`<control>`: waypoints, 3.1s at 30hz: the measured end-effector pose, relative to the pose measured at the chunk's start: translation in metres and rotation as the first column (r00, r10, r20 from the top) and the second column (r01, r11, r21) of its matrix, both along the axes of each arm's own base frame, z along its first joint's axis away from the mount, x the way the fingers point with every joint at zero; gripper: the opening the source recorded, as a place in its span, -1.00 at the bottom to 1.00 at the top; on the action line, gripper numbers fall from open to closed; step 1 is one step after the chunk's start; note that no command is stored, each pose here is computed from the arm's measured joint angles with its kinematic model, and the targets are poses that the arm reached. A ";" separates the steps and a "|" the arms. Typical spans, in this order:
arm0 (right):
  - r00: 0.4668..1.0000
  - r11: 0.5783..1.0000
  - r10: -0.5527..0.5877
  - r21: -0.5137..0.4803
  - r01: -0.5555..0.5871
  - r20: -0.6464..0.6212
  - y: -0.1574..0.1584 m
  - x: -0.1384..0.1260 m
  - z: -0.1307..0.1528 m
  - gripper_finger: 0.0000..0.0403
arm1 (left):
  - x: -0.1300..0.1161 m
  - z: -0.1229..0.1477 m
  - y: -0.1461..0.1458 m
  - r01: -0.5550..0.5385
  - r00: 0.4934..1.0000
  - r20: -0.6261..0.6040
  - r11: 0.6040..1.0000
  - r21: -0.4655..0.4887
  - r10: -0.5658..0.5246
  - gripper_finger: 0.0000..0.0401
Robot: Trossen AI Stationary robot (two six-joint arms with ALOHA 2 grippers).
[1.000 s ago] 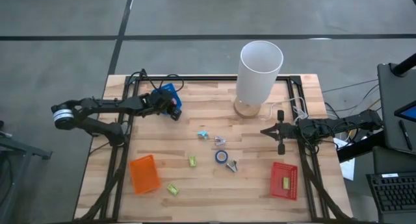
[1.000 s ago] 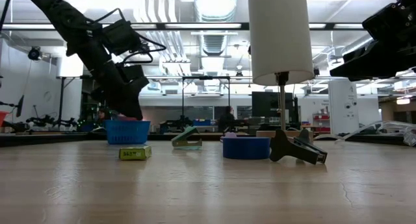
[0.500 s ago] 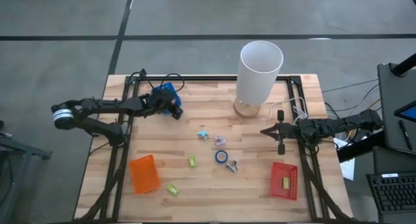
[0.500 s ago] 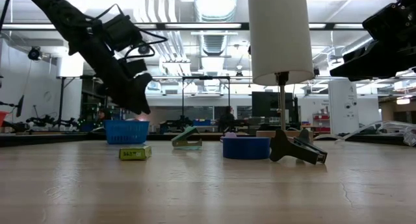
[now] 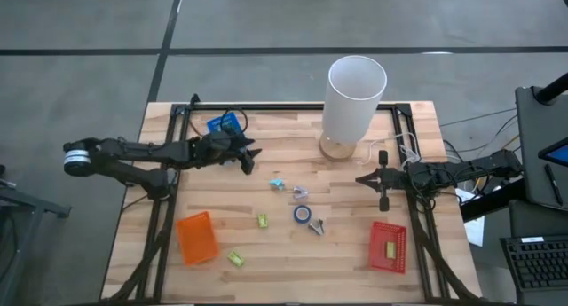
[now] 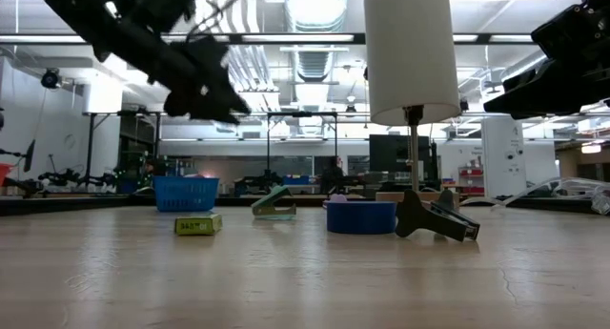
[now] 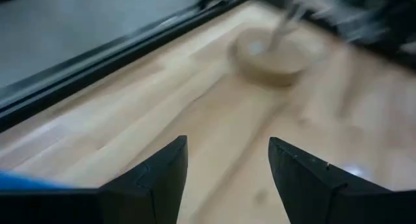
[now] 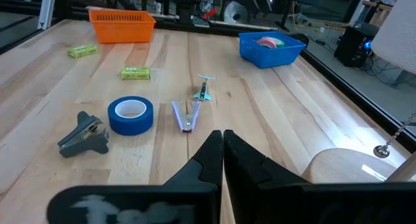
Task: Pick and place Stapler, Stapler remover, tape
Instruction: Put the blue tape into the blue basket
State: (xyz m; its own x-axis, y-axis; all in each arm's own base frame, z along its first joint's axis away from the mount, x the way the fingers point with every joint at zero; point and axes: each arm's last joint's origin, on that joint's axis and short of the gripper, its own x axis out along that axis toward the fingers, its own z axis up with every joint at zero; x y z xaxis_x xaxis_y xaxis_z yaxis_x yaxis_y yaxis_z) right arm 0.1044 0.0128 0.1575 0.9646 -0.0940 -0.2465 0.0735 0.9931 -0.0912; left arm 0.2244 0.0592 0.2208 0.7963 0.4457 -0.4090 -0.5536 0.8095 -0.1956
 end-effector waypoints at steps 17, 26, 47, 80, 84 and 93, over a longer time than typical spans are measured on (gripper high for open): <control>1.000 1.000 0.000 0.000 0.000 0.000 0.000 0.000 0.000 -0.96 | 0.032 0.016 -0.087 0.231 0.912 0.317 0.964 0.130 -0.261 0.08; 1.000 1.000 0.000 0.000 0.000 0.000 0.000 0.000 0.000 -0.96 | 0.049 0.003 -0.093 0.236 0.902 0.337 0.962 0.139 -0.270 0.08; 1.000 1.000 0.000 0.000 0.000 0.000 0.000 0.000 0.000 -0.96 | 0.072 0.001 -0.098 0.256 0.904 0.318 0.957 0.134 -0.287 0.08; 1.000 1.000 0.000 0.000 0.000 0.000 0.000 0.000 0.000 -0.96 | 0.091 -0.015 -0.116 0.515 0.847 0.051 0.841 0.166 -0.529 0.08; 1.000 1.000 0.000 0.000 0.000 0.001 0.000 0.000 0.000 -0.96 | 0.110 -0.028 -0.124 0.592 0.800 -0.001 0.790 0.159 -0.599 0.08; 1.000 1.000 0.000 0.000 0.000 0.000 0.000 0.000 0.000 -0.96 | 0.153 -0.052 -0.136 0.668 0.737 -0.168 0.743 0.039 -0.654 0.08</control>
